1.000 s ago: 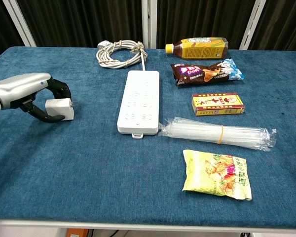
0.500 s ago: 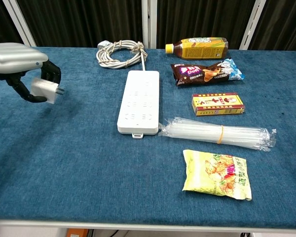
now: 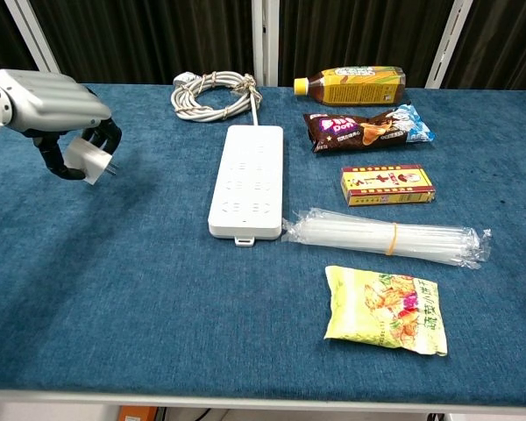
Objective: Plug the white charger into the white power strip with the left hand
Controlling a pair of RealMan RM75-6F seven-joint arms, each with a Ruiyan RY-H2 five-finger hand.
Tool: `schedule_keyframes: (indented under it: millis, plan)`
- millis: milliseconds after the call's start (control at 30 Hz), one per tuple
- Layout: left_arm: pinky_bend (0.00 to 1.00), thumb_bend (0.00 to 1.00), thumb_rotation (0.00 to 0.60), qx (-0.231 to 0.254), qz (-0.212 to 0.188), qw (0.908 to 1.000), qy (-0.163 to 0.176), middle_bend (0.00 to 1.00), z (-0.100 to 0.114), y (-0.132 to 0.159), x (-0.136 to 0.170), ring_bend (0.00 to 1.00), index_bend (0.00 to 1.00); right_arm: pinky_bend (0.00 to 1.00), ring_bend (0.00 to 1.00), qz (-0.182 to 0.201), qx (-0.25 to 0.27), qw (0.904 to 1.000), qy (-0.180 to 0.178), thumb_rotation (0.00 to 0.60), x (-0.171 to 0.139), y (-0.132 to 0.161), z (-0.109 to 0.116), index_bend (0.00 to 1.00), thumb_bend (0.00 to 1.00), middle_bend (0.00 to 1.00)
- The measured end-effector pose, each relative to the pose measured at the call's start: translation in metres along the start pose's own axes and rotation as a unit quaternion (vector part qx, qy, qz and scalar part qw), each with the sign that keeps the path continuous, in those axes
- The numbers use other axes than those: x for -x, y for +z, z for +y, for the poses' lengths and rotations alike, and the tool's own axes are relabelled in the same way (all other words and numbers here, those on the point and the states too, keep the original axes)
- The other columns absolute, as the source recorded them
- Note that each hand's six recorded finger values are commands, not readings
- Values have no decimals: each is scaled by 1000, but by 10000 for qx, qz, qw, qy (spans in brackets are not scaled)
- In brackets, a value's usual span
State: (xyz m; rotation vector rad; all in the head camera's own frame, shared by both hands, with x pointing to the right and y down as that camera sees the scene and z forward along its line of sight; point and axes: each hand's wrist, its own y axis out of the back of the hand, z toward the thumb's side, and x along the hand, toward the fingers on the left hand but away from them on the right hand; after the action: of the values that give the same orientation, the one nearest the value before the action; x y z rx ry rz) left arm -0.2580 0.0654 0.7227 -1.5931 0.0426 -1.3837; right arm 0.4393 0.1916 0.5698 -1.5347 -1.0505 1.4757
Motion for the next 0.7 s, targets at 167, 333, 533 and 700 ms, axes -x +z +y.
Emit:
schedule_keyframes:
  millis: [167, 333, 533, 700]
  plan:
    - [138, 338, 600, -175, 69, 9997, -136, 472, -3, 2, -4, 332, 373, 13, 33, -1, 11, 10000, 18, 600, 0, 0, -1, 117, 88, 151]
    - [129, 338, 600, -247, 121, 9993, -243, 438, -3, 8, -8, 316, 342, 13, 33, -30, 15, 10000, 21, 600, -1, -2, -2, 117, 88, 151]
    - [127, 336, 600, -270, 121, 9991, -298, 402, -2, 13, -9, 296, 305, 13, 33, -66, 26, 10000, 5, 600, -2, -5, -1, 117, 89, 151]
    - [127, 328, 600, -241, 141, 9993, -260, 359, -2, 14, -6, 295, 253, 13, 33, -77, 37, 10000, -1, 600, -4, -6, -1, 117, 88, 151]
